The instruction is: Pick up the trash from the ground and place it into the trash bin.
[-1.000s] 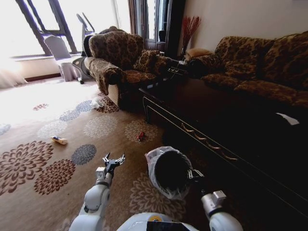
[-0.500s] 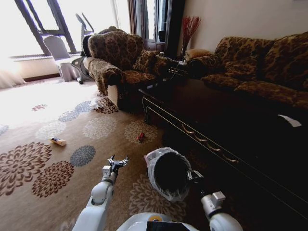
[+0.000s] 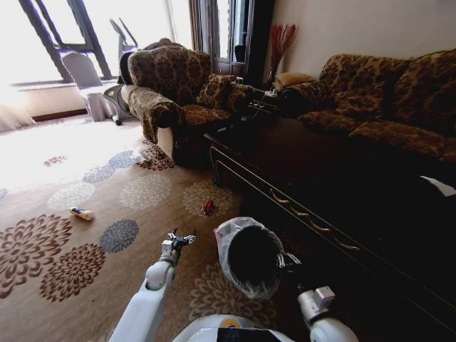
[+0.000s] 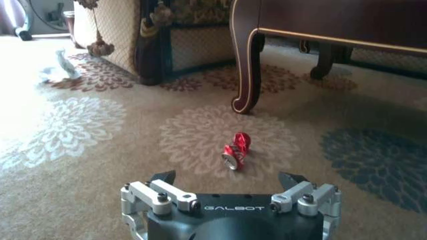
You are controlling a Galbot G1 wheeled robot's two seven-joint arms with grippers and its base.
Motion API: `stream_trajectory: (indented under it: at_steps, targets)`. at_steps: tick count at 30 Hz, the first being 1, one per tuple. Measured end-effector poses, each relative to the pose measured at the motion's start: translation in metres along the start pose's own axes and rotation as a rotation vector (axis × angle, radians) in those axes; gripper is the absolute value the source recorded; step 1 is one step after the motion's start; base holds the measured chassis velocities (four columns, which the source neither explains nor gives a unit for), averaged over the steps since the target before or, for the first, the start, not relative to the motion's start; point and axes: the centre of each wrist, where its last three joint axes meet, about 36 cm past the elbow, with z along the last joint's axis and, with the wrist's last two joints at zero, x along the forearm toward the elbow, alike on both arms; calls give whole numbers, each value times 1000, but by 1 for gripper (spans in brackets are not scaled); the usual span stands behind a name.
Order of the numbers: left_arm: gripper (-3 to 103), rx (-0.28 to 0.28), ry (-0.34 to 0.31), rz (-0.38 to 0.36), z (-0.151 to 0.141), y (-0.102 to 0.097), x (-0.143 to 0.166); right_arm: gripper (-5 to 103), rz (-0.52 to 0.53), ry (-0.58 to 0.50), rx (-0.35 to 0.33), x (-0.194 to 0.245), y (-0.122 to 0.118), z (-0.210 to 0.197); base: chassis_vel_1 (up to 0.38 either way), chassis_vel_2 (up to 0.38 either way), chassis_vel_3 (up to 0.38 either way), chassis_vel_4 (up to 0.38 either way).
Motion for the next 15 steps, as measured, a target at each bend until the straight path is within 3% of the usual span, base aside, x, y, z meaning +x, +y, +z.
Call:
stream_trajectory:
  at_steps: [15]
  targets:
    - [100, -23, 2, 12, 15, 7, -35, 4, -16, 8, 15, 6, 3, 2, -68, 62, 65, -61]
